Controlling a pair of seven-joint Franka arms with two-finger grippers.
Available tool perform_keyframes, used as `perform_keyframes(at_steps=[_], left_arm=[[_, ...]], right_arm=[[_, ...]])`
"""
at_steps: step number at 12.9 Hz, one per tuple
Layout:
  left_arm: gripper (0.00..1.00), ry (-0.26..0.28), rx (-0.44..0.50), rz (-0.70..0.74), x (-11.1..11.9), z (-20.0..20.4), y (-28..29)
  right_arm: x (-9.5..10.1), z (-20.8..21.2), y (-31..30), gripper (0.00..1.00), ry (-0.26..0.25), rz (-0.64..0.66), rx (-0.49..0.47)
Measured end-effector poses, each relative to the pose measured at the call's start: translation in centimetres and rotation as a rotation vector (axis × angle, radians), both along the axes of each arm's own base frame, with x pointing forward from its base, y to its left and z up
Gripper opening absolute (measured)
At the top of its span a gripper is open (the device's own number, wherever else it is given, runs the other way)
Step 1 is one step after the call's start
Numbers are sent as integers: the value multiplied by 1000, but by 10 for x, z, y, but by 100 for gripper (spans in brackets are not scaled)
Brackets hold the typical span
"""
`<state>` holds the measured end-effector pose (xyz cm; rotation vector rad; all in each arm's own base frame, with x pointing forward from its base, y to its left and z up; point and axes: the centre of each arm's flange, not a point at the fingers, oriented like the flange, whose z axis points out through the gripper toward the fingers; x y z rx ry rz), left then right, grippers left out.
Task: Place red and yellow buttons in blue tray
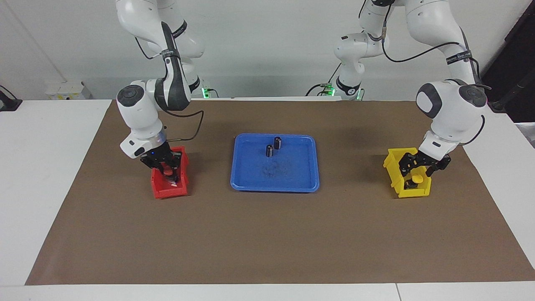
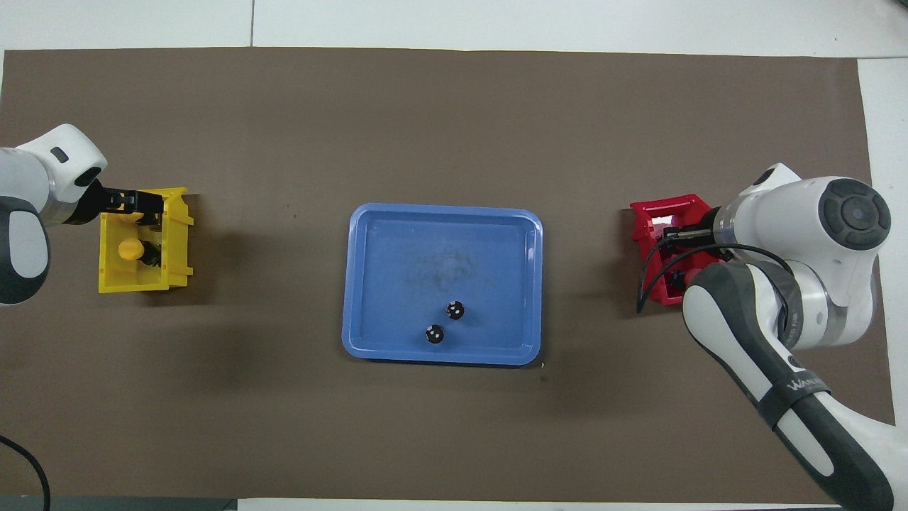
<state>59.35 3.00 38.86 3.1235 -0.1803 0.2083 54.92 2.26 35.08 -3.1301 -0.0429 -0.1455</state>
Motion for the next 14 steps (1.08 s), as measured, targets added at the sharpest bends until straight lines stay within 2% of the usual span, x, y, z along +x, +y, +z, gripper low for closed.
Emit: perform_keyframes(at_steps=[1,2,3,6,9,11,13,14], left_arm=[[78,0,0,11,0,0,7],[78,1,0,17,0,-1,11],[71,2,0,20,-1,-2,12],[70,-1,-1,18,3,-12,11],[70,1,-2,18,5,-21,11],[70,1,-2,18,6,-23,11],[67,1,-2,18,6,-24,11],[56,4,-2,18,6,-26,11]], right_arm=[[2,3,0,42,8,0,0],[7,10,0,42,21,0,0],[13,21,0,42,36,0,0],[38,76,27,42,76,-1,3],[56,114,103,42,59,-93,30],[49,110,176,42,49,-157,54],[32,95,239,42,50,-181,71],[22,87,269,42,45,-189,74]])
